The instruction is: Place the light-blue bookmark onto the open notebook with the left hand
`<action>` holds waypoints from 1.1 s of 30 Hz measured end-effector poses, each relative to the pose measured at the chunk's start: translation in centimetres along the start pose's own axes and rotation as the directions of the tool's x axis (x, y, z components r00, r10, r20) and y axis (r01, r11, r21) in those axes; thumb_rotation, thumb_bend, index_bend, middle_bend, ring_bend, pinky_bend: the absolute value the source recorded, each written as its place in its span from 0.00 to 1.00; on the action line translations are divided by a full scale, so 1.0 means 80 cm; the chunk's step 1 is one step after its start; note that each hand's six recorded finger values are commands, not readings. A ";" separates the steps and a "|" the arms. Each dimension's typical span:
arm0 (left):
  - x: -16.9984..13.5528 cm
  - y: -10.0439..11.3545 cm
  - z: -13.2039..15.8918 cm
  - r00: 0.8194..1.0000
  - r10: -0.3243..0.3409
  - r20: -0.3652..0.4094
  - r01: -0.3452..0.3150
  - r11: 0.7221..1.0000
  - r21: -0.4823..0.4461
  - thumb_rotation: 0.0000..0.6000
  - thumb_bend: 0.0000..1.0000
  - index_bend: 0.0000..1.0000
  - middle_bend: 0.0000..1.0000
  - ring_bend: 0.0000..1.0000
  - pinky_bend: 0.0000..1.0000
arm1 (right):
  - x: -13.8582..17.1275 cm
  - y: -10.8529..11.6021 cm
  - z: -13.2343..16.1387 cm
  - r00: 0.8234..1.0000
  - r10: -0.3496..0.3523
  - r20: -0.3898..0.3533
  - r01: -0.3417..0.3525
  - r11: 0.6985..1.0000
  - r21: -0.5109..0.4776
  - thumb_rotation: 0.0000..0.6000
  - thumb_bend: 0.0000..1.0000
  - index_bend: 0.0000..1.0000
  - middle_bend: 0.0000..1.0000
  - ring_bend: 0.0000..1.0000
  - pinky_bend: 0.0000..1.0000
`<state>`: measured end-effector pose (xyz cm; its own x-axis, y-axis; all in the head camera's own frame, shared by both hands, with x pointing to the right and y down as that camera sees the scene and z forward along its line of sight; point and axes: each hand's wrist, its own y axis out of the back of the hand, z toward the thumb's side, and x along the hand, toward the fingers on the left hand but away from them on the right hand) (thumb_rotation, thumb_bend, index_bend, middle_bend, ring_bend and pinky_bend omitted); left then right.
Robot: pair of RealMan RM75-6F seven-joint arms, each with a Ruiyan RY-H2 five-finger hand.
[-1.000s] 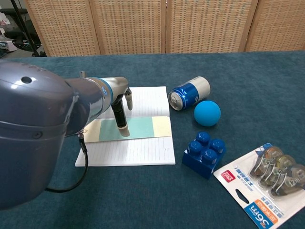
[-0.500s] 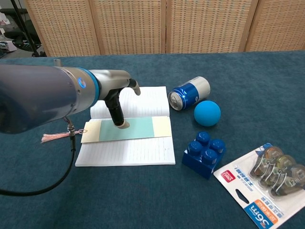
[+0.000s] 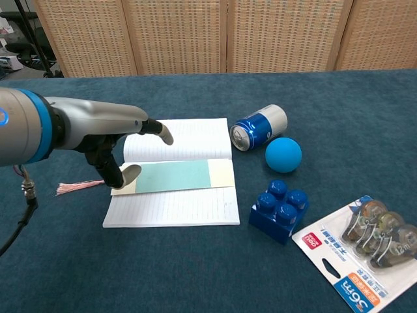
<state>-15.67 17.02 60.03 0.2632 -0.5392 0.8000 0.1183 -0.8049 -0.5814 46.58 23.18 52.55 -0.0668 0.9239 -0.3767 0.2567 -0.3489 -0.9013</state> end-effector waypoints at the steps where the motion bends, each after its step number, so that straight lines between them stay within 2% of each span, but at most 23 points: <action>1: -0.002 -0.002 -0.003 1.000 -0.004 -0.001 0.004 1.000 0.004 1.00 0.62 0.09 0.00 0.00 0.00 | 0.000 0.000 0.000 1.000 0.000 0.000 0.000 1.000 -0.001 1.00 0.05 0.00 0.00 0.00 0.00; 25: 0.004 -0.043 -0.020 0.994 -0.108 -0.025 0.109 0.992 0.058 1.00 0.66 0.09 0.00 0.00 0.00 | 0.000 0.001 -0.001 1.000 -0.001 -0.001 0.001 1.000 -0.003 1.00 0.05 0.00 0.00 0.00 0.00; 33: 0.013 -0.050 -0.027 0.991 -0.122 -0.050 0.125 0.990 0.058 1.00 0.66 0.09 0.00 0.00 0.00 | -0.001 0.000 -0.001 1.000 0.001 0.000 -0.001 1.000 0.000 1.00 0.05 0.00 0.00 0.00 0.00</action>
<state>-17.90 19.14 63.53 0.1985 -0.4485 0.8715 0.2053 -0.8504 -0.4844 46.61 23.15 52.59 -0.0661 0.9236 -0.3775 0.2569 -0.3498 -0.9009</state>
